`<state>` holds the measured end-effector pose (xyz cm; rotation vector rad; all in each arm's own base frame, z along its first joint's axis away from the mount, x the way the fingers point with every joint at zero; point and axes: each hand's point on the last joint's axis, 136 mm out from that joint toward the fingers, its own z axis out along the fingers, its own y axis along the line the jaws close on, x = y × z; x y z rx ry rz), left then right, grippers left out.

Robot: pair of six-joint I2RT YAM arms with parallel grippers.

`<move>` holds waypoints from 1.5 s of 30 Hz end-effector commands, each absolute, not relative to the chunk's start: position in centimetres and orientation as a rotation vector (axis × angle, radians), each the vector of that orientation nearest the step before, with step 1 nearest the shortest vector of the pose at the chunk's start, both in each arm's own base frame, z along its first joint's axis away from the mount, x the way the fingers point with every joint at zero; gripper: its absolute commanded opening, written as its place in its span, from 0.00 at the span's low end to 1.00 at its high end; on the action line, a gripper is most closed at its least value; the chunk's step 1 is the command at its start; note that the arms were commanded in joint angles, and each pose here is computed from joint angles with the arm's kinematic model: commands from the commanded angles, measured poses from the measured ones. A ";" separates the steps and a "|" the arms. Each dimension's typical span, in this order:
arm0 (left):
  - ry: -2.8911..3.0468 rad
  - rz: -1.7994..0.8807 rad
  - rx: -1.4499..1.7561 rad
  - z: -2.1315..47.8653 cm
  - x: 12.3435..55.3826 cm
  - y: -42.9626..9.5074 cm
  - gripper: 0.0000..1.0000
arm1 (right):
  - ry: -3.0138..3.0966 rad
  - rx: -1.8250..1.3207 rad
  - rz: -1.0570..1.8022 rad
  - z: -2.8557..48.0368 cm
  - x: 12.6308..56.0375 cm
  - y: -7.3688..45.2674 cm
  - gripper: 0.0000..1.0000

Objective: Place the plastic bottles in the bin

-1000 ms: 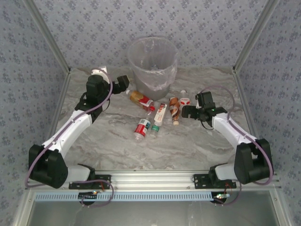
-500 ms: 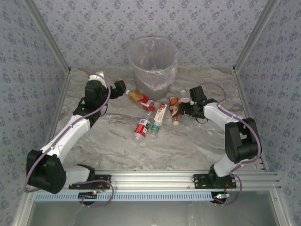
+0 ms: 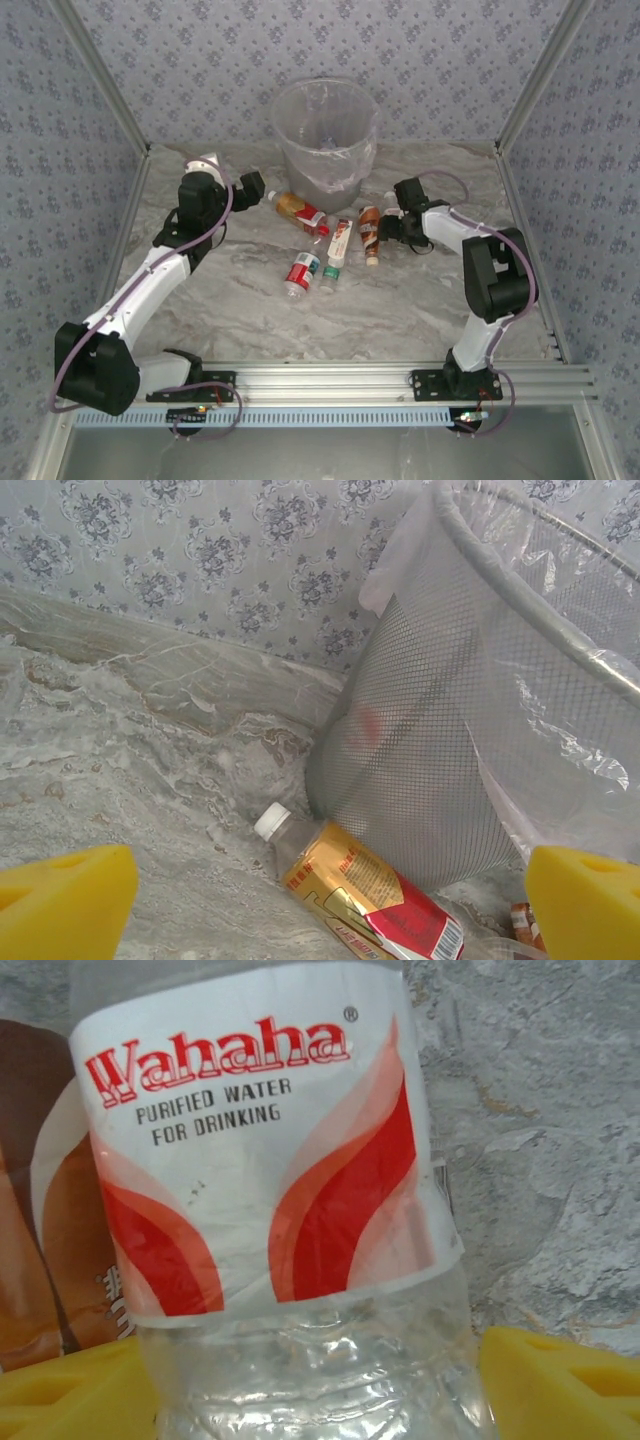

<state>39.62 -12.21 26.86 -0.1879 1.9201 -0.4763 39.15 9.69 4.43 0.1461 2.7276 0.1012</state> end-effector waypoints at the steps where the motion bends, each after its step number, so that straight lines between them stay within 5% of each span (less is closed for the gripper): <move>1: 1.899 -0.472 -0.206 27.6 39.3 -11.7 0.99 | 2.752 0.142 -0.014 4.4 39.2 8.6 0.81; 8: 1.909 -0.473 -0.210 27.4 39.5 -11.8 0.99 | 2.779 0.023 0.012 3.8 40.7 9.5 0.88; 28: 1.925 -0.459 -0.222 26.8 38.7 -11.3 0.99 | 2.900 -0.014 -0.066 0.7 41.5 9.4 0.74; 45: 1.929 -0.457 -0.238 26.5 38.5 -11.0 0.99 | 2.641 0.037 -0.077 7.6 41.0 8.9 0.60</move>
